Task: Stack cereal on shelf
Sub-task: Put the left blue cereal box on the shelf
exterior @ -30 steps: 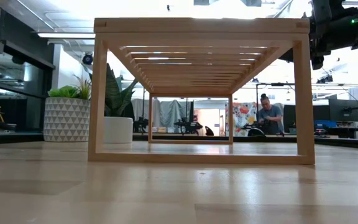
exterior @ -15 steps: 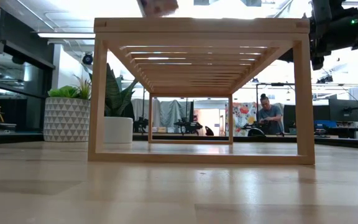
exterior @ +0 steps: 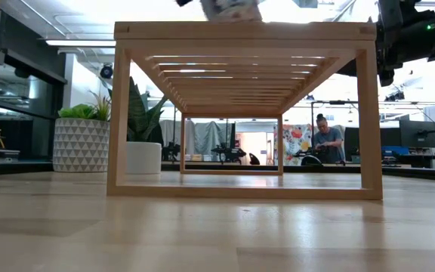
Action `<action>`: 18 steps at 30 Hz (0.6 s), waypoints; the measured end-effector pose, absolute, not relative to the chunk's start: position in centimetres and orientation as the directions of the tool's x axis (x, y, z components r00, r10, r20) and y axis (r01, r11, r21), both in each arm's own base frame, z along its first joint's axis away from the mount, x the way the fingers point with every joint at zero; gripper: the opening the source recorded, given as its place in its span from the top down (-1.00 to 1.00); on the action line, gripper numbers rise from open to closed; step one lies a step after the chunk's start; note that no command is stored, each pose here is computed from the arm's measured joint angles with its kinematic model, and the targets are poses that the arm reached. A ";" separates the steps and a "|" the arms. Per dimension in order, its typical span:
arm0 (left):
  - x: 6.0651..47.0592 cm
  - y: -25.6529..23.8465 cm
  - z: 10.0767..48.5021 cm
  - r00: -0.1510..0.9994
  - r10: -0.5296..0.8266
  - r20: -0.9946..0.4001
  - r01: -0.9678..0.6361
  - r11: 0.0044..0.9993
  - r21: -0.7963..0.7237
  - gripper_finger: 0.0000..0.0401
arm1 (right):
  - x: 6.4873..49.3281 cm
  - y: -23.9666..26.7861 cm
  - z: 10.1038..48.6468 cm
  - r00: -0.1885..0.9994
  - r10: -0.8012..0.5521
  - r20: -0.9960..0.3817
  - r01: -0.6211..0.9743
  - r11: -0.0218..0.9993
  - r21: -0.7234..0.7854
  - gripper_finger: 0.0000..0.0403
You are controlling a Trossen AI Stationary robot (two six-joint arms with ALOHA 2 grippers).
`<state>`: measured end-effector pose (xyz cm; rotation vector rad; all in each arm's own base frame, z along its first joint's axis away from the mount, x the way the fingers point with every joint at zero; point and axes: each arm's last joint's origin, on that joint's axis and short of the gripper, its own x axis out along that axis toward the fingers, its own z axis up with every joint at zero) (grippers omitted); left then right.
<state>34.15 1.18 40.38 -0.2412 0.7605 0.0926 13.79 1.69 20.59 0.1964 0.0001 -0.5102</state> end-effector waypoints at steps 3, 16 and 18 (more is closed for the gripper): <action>36.2 0.2 39.3 0.738 -0.103 -0.667 -0.069 0.972 -0.227 0.05 | 13.8 1.7 20.6 0.872 -0.487 -0.049 0.487 0.853 0.188 -0.22; 40.2 -1.9 37.2 0.804 -0.110 -0.585 0.072 0.993 -0.089 0.05 | 13.8 1.7 20.6 0.872 -0.487 -0.049 0.487 0.851 0.196 -0.22; 40.4 -1.8 37.4 0.820 -0.108 -0.562 0.087 0.994 -0.065 0.05 | 13.8 1.7 20.6 0.872 -0.487 -0.050 0.487 0.851 0.196 -0.22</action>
